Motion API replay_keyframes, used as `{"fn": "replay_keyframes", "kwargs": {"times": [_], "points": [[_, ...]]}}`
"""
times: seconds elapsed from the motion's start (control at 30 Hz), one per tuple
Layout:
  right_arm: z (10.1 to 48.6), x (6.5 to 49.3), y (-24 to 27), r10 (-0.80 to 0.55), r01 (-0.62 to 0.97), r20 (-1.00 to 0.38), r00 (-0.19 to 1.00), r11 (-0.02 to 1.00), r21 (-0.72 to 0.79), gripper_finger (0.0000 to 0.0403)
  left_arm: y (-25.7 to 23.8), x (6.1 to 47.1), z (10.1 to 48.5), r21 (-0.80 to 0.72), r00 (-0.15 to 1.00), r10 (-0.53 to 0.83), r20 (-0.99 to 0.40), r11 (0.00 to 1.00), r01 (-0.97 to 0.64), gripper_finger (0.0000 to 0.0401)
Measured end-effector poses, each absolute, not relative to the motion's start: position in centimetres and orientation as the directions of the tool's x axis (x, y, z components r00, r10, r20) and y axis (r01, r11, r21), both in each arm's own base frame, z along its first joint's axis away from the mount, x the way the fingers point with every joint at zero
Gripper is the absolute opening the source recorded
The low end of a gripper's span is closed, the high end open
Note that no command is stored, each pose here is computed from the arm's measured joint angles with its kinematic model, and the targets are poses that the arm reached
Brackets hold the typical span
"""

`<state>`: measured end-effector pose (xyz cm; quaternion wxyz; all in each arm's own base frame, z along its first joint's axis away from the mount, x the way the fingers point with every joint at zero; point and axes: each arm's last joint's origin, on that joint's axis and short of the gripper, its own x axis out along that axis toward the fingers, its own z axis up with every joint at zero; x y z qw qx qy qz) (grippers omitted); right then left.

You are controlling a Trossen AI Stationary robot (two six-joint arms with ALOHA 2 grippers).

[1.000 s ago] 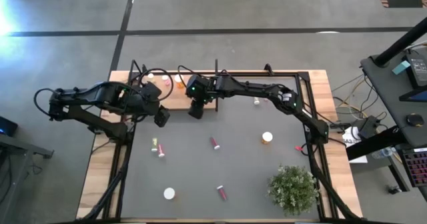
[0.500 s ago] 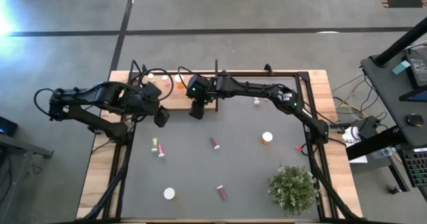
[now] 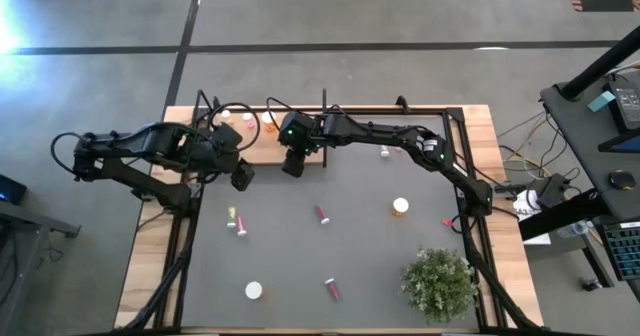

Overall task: Pick and place medicine bottles onto shelf by color
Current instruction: Put the right blue pill bottle on the shelf

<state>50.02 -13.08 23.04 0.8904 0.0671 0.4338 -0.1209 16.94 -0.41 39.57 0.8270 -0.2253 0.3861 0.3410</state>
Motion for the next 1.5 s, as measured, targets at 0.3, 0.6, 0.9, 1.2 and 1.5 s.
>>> {"fn": "replay_keyframes", "kwargs": {"times": [0.3,0.6,0.9,1.2,1.5], "points": [[23.5,49.8,-12.3,-0.138,0.283,-0.817,0.559,0.958,0.032,0.012,-0.4,16.9,39.6,-0.114,0.47,0.381,-0.796,0.669,-0.735,0.0238],[24.0,49.9,-9.5,-0.048,0.258,-0.841,0.539,0.96,0.11,0.012,-0.4,16.9,39.6,-0.114,0.47,0.381,-0.796,0.668,-0.735,0.0238],[21.9,50.5,-6.9,-0.012,0.267,-0.87,0.494,0.954,0.138,0.012,-0.5,17.0,39.5,-0.125,0.474,0.367,-0.801,0.671,-0.731,0.0238],[19.5,51.0,-6.6,-0.005,0.291,-0.896,0.444,0.947,0.138,0.012,-0.5,17.1,39.6,-0.136,0.483,0.365,-0.796,0.67,-0.73,0.0238],[19.5,51.0,-6.6,-0.005,0.29,-0.897,0.442,0.947,0.137,0.0121,-0.5,17.2,39.7,-0.148,0.496,0.364,-0.788,0.671,-0.727,0.0238]]}}
